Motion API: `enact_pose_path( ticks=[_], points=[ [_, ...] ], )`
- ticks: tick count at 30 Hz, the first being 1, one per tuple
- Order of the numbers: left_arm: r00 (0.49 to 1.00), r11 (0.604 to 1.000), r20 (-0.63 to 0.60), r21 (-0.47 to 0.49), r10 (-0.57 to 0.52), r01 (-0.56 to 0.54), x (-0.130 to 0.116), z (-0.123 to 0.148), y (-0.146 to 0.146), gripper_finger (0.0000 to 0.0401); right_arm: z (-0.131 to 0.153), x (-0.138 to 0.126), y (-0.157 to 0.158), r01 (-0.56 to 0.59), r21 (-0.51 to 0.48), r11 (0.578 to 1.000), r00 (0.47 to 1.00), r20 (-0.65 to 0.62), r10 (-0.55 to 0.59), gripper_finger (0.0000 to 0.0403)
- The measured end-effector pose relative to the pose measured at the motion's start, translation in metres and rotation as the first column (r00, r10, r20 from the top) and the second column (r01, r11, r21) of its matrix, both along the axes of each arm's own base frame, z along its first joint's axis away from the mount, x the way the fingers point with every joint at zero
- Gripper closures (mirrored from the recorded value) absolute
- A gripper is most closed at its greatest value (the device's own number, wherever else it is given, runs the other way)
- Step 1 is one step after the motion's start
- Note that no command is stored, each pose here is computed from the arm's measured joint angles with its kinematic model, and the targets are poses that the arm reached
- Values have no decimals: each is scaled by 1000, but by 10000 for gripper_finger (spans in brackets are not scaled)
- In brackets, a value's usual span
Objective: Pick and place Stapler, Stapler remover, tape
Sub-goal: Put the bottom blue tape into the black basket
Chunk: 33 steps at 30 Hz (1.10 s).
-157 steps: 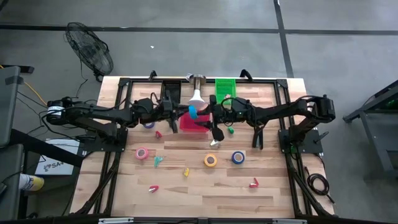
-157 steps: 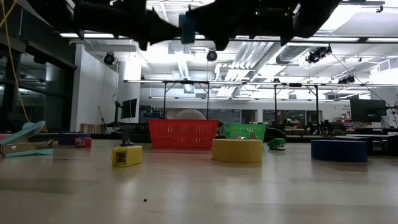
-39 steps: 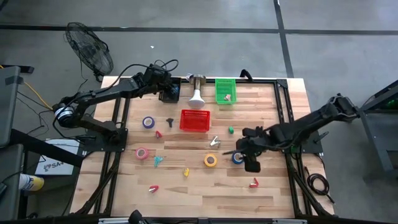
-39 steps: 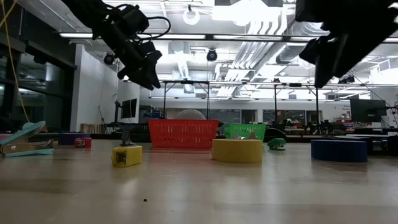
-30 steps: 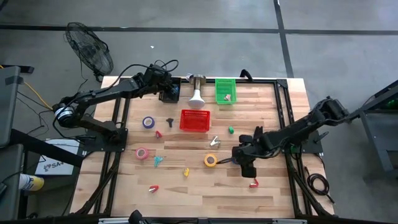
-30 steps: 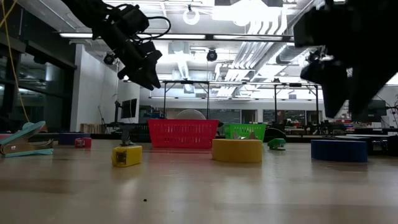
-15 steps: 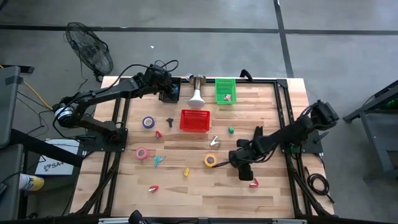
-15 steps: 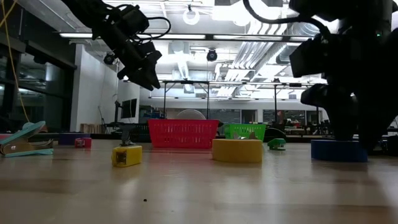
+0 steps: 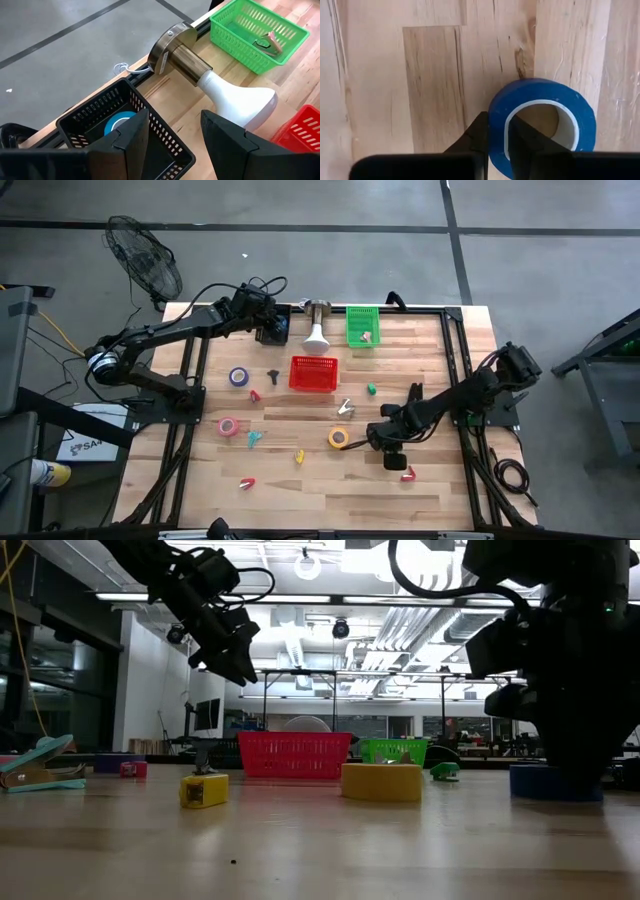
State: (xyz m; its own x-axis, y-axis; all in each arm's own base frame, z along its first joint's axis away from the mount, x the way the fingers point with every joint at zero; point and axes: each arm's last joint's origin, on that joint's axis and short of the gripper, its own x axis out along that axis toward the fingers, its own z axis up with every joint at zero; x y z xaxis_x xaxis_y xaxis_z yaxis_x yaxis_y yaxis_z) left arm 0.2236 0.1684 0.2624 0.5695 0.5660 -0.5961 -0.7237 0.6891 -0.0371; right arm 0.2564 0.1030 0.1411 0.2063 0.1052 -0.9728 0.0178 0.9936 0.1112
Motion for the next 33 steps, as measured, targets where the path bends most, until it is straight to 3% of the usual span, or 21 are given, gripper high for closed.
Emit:
enact_pose_path(
  ticks=[5,13,16,21,28,33],
  points=[
    [999,1000,25,-8,-30,30,1,1,0,224,8,7,-6,-34,-37,999,998,56,36,372],
    [988,989,52,-20,-147,148,5,2,-4,224,55,18,-26,-87,-141,986,948,292,126,372],
    [966,969,76,15,-249,248,13,5,-12,224,76,22,-35,-98,-192,977,882,437,174,372],
    [893,902,137,124,-428,413,30,15,-30,224,106,29,-47,-106,-288,952,719,639,273,372],
    [814,828,195,265,-548,494,47,28,-53,224,128,43,-65,-38,-433,901,532,755,385,372],
    [770,775,179,329,-613,540,54,32,-68,224,137,48,-82,35,-482,876,469,782,411,372]
  ],
)
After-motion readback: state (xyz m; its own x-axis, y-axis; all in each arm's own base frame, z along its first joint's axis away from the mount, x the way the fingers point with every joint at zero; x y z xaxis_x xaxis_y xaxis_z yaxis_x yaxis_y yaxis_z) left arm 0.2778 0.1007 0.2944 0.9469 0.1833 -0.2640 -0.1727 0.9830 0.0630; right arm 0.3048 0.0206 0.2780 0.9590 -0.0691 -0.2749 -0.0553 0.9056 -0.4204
